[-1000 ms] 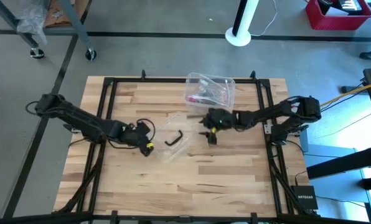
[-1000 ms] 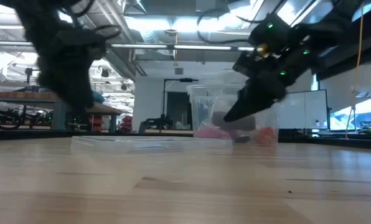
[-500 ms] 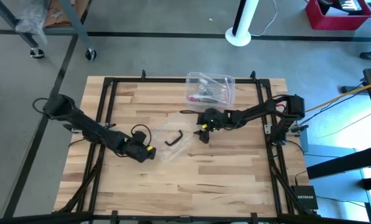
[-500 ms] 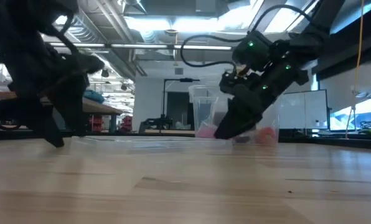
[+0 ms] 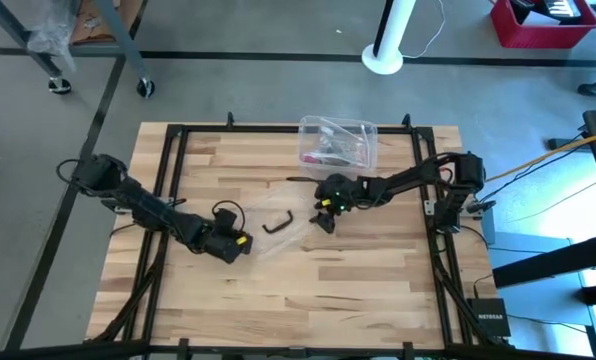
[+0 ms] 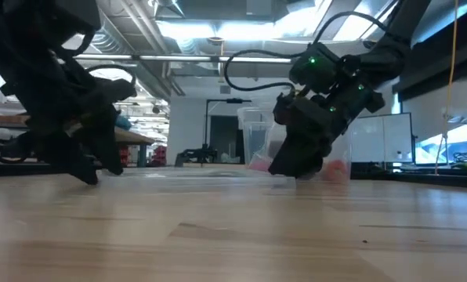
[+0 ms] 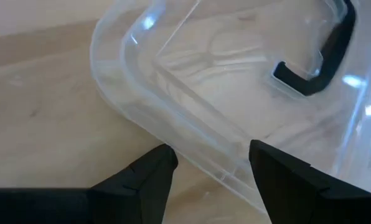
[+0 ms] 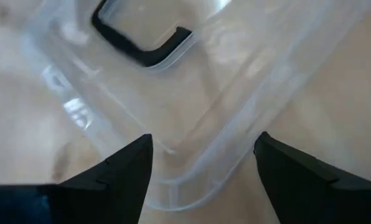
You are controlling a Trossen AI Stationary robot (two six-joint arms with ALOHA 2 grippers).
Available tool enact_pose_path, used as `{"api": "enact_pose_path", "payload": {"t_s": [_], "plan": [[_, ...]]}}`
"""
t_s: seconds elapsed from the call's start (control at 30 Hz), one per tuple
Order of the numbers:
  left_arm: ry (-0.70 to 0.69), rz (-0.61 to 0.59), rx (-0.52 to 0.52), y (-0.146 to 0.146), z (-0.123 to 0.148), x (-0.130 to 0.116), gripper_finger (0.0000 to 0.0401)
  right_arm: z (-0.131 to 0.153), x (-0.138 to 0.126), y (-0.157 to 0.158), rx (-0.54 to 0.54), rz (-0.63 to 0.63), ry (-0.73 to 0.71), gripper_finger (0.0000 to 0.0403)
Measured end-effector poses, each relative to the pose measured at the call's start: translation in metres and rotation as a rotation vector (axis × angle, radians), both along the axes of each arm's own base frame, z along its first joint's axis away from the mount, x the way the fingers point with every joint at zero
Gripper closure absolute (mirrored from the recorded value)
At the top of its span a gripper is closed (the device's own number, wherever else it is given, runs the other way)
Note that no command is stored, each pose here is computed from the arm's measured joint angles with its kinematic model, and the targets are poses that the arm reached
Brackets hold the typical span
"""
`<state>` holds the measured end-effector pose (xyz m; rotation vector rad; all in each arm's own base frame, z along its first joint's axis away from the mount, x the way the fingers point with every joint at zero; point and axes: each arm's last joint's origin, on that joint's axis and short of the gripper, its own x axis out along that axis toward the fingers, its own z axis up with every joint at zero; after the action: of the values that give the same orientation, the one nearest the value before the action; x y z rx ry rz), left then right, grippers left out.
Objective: Roll bandage
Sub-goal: Close the transparent bin
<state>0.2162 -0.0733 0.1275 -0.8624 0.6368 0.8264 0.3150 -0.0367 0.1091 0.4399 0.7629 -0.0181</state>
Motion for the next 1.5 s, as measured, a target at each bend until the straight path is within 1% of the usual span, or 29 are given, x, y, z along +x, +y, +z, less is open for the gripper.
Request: {"api": "enact_pose_path", "payload": {"t_s": [0.1,0.13,0.2,0.3,0.47,0.57,0.67,0.77,0.9,0.93,1.03,1.13,1.23,1.33,1.5], "plan": [[-0.020,-0.008,0.046,-0.003,0.001,-0.001,0.0197,0.002,0.001,0.009,0.042,0.048,-0.016,0.0128],[-0.040,-0.004,0.068,-0.004,0.001,0.000,0.0197,0.003,0.001,0.013,0.068,0.080,-0.021,0.0128],[-0.072,0.005,0.109,-0.007,0.003,-0.001,0.0197,0.007,0.001,0.020,0.087,0.122,-0.039,0.0128],[-0.106,0.000,0.146,-0.013,0.004,-0.003,0.0197,0.012,0.003,0.028,0.079,0.150,-0.065,0.0128],[-0.112,-0.033,0.152,-0.020,0.005,-0.005,0.0197,0.013,0.004,0.035,0.050,0.155,-0.074,0.0128],[-0.107,-0.059,0.162,-0.023,0.005,-0.006,0.0197,0.013,0.004,0.037,0.048,0.164,-0.080,0.0143],[-0.104,-0.077,0.175,-0.026,0.005,-0.008,0.0197,0.014,0.004,0.038,0.058,0.165,-0.086,0.0187],[-0.097,-0.102,0.190,-0.027,0.006,-0.009,0.0197,0.018,0.004,0.041,0.076,0.170,-0.091,0.0256],[-0.036,-0.225,0.203,-0.030,0.012,-0.013,0.0197,0.028,0.002,0.047,0.078,0.184,-0.107,0.0357],[-0.028,-0.239,0.205,-0.030,0.015,-0.013,0.0197,0.033,0.002,0.048,0.079,0.191,-0.116,0.0367],[0.003,-0.296,0.220,-0.032,0.032,-0.015,0.0197,0.046,-0.002,0.054,0.050,0.188,-0.146,0.0368],[0.034,-0.355,0.290,-0.031,0.053,-0.014,0.0198,0.066,-0.009,0.056,0.039,0.140,-0.175,0.0366],[0.016,-0.395,0.365,-0.028,0.085,-0.009,0.0198,0.084,-0.021,0.053,0.047,0.082,-0.179,0.0368],[0.037,-0.440,0.436,-0.021,0.112,-0.003,0.0198,0.110,-0.034,0.045,0.041,0.026,-0.239,0.0371],[0.012,-0.494,0.566,-0.004,0.166,0.008,0.0198,0.154,-0.065,0.019,0.029,-0.087,-0.315,0.0371]]}}
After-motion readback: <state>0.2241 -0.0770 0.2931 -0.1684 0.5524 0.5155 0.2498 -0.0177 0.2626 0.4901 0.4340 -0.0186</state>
